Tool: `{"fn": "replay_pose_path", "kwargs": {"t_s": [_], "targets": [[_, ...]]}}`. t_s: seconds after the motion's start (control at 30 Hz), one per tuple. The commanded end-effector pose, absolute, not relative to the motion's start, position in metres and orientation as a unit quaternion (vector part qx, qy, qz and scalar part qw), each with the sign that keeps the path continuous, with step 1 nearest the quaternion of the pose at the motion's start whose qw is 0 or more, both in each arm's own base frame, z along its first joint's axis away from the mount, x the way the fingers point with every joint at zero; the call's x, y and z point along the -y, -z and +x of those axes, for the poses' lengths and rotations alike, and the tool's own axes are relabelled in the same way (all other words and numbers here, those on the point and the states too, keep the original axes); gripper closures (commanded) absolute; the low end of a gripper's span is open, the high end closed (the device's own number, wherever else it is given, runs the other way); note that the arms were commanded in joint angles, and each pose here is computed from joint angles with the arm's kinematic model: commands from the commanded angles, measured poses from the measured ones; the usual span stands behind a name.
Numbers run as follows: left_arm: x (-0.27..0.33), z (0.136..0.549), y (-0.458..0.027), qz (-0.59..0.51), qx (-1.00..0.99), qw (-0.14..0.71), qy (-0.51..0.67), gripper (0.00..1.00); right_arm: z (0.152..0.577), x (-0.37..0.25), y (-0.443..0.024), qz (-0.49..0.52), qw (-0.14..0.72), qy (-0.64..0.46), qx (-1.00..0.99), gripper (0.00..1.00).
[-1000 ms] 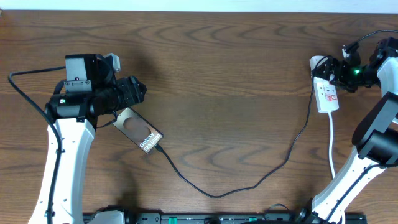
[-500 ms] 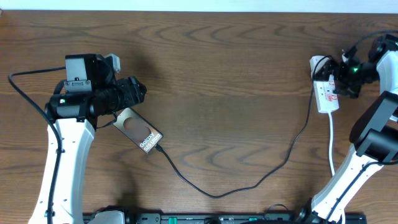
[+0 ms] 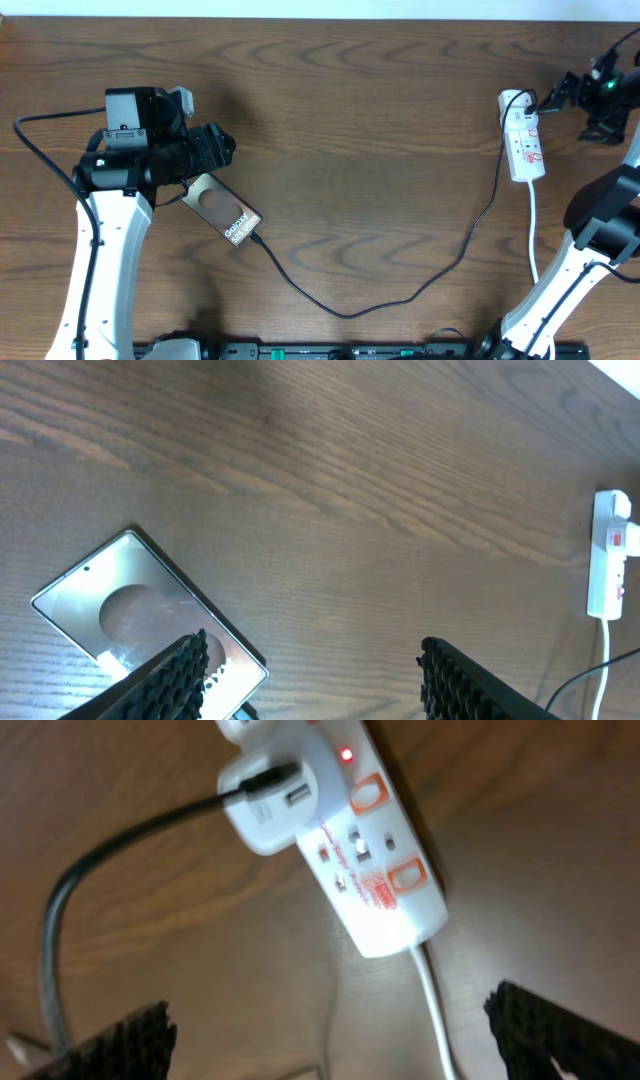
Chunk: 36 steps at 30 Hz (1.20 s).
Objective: Plug charger to phone and switch on socket
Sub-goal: 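Raise the right gripper away from the power strip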
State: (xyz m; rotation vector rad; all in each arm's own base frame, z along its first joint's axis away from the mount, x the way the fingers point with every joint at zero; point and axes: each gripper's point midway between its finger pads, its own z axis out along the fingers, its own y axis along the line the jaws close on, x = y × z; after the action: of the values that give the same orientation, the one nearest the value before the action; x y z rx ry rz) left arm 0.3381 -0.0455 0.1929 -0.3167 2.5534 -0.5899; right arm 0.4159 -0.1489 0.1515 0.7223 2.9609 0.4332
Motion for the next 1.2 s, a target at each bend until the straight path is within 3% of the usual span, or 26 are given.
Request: {"fn": "replay_pose_path", "kwargs": {"t_s": [0.0,0.33,0.57,1.17], "targets": [[0.045,0.342,-0.199,-0.115,-0.936,0.256,0.213,0.34,0.421,0.159,-0.189,0.259,0.081,-0.111,-0.956,0.01],[0.045,0.342,-0.199,-0.115,-0.936,0.256,0.213,0.34,0.393,0.132,-0.303,0.259,0.210,-0.090,-0.938,0.01],[0.045,0.342,-0.199,-0.115,-0.936,0.256,0.213,0.34,0.364,0.118,-0.358,0.244,0.280,-0.080,-0.925,0.01],[0.045,0.342,-0.199,-0.115,-0.936,0.256,0.213,0.34,0.357,0.115,-0.369,0.241,0.294,-0.077,-0.922,0.01]]}}
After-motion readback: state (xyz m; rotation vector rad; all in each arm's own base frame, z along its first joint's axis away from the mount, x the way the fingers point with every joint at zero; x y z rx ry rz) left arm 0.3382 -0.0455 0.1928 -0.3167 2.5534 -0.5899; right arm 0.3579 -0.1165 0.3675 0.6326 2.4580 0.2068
